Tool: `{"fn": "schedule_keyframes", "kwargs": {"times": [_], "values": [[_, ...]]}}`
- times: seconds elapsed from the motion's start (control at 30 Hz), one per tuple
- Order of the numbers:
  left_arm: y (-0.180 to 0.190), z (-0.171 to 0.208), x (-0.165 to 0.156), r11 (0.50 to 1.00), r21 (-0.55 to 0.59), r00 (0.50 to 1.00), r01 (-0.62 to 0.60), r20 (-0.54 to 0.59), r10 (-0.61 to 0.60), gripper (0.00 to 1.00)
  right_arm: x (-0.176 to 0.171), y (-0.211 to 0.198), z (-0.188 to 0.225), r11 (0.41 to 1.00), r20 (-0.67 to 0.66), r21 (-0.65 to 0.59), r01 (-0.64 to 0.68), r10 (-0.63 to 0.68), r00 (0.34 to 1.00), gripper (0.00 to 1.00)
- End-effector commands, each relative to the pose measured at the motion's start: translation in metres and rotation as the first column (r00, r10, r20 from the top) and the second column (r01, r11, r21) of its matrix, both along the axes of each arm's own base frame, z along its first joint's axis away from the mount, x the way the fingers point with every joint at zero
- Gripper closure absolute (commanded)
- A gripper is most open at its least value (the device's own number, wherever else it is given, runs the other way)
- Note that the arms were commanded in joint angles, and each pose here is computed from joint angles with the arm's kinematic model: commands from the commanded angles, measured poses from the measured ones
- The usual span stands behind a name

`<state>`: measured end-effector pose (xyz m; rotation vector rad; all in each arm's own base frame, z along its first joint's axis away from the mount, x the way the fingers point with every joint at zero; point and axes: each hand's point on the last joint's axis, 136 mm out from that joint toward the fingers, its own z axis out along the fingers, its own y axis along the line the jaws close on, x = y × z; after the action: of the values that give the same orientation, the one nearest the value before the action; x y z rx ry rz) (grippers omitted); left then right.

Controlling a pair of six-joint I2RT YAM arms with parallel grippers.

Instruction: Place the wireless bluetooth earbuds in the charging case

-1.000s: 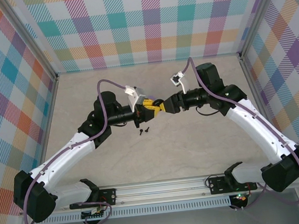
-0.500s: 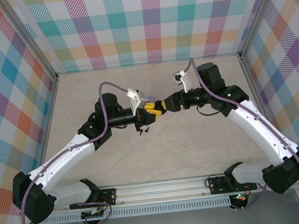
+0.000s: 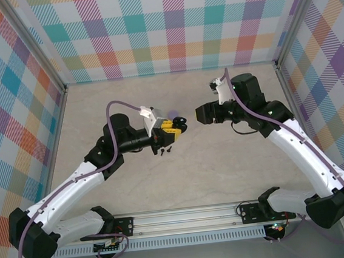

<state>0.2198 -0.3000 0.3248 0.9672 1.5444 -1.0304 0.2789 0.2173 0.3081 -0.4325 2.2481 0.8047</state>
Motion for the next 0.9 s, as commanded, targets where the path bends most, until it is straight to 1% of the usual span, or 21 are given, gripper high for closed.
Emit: {"fn": "schedule_keyframes", "kwargs": {"times": [0.0, 0.13, 0.23, 0.4, 0.67, 0.87], "values": [[0.008, 0.016, -0.013, 0.999, -0.041, 1.000, 0.000, 0.011, 0.001, 0.92, 0.013, -0.014, -0.033, 0.989, -0.097, -0.113, 0.096, -0.107, 0.990, 0.37], [0.019, 0.027, -0.022, 0.998, -0.058, 1.000, -0.018, 0.015, 0.019, 0.92, 0.018, -0.002, -0.065, 0.989, -0.208, -0.137, 0.059, -0.087, 0.974, 0.37], [0.027, 0.033, -0.029, 0.997, -0.064, 0.999, -0.030, 0.024, 0.031, 0.92, 0.023, 0.009, -0.090, 0.991, -0.297, -0.129, 0.040, -0.077, 0.952, 0.41], [0.035, 0.037, -0.038, 0.997, -0.065, 0.999, -0.033, 0.013, 0.034, 0.92, 0.030, 0.034, -0.131, 0.995, -0.427, -0.103, 0.011, -0.054, 0.903, 0.42], [0.041, 0.039, -0.041, 0.995, -0.079, 0.998, -0.055, 0.008, 0.055, 0.92, 0.027, 0.080, -0.187, 0.981, -0.527, -0.162, -0.104, 0.003, 0.850, 0.45], [0.044, 0.038, -0.042, 0.995, -0.079, 0.998, -0.060, 0.004, 0.061, 0.92, 0.020, 0.112, -0.217, 0.945, -0.558, -0.219, -0.243, 0.084, 0.826, 0.45]]}}
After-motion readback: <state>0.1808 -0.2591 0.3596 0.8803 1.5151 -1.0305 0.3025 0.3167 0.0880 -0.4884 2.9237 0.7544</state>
